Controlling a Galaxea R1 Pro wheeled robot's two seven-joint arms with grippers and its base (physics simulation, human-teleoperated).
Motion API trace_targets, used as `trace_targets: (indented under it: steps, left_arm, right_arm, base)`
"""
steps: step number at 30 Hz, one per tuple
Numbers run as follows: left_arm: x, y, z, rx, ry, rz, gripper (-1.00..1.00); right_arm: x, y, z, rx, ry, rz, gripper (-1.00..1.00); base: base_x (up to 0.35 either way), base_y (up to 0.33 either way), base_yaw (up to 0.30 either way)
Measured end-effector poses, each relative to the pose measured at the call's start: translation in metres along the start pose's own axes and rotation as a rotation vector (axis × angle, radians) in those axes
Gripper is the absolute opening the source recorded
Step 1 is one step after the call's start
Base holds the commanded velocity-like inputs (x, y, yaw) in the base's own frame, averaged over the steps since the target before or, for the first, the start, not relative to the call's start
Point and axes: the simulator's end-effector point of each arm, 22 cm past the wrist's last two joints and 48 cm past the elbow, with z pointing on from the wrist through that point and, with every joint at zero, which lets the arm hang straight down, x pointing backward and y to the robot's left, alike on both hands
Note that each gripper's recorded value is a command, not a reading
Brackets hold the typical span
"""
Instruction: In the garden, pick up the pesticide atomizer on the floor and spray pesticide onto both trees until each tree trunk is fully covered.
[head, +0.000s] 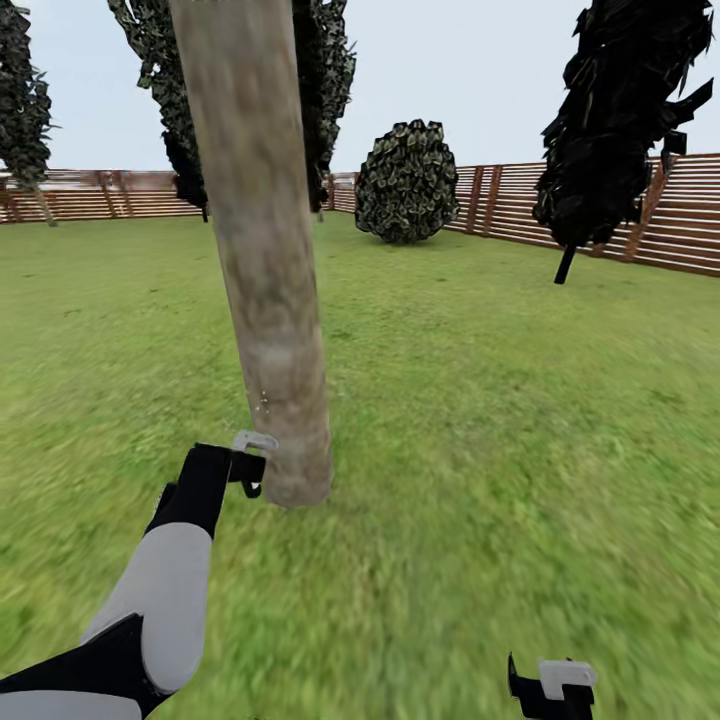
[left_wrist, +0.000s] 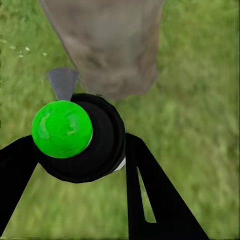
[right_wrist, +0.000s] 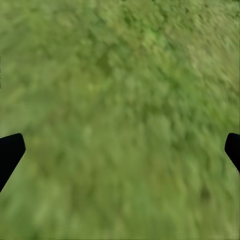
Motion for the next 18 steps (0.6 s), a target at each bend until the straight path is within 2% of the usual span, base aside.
trace_targets:
  steps: [3, 6, 9, 10, 11, 12, 13, 14, 17, 18]
  left_arm:
    - [0.001, 0.010, -0.001, -0.016, 0.000, -0.001, -1.00]
    - [0.017, 0.053, -0.003, -0.080, 0.020, 0.000, -1.00]
    - [0.035, 0.072, -0.002, -0.100, 0.043, -0.009, -1.00]
    - [0.043, 0.067, 0.001, -0.091, 0.050, -0.011, -1.00]
    - [0.058, 0.027, 0.012, -0.034, 0.055, 0.021, -1.00]
    - [0.080, -0.045, 0.026, 0.097, 0.098, 0.021, -1.00]
    - [0.090, -0.052, 0.029, 0.114, 0.120, 0.026, -1.00]
    - [0.075, -0.027, 0.024, 0.062, 0.083, 0.032, -1.00]
    - [0.076, -0.012, 0.023, 0.041, 0.079, 0.027, -1.00]
    - [0.079, 0.016, 0.022, -0.002, 0.081, 0.029, -1.00]
  right_arm:
    - [0.000, 0.000, 0.000, 0.000, 0.000, 0.000, 1.00]
    - [0.000, 0.000, 0.000, -0.001, 0.000, 0.000, 1.00]
    - [0.000, 0.000, 0.000, 0.000, 0.000, 0.000, 1.00]
    - [0.000, 0.000, 0.000, 0.000, 0.000, 0.000, 1.00]
    - [0.000, 0.000, 0.000, 0.001, 0.000, 0.000, 1.00]
    - [0.000, 0.000, 0.000, 0.000, 0.000, -0.001, 1.00]
    - [0.000, -0.001, 0.000, 0.000, 0.000, -0.001, 1.00]
    - [0.000, 0.000, 0.000, 0.000, 0.000, -0.001, 1.00]
    - [0.000, -0.001, 0.000, 0.000, 0.000, -0.001, 1.00]
    - [0.000, -0.001, 0.000, 0.000, 0.000, -0.001, 1.00]
  base:
    - [0.000, -0.273, 0.277]
    - [0.000, -0.273, 0.246]
    - [0.006, -0.270, 0.067]
    - [0.068, -0.039, 0.003]
    - [0.006, -0.003, 0.000]
    - [0.005, -0.003, 0.000]
    - [0.002, -0.001, 0.000]
    - [0.000, 0.000, 0.000]
    - [0.000, 0.000, 0.000]
    - [0.000, 0.000, 0.000]
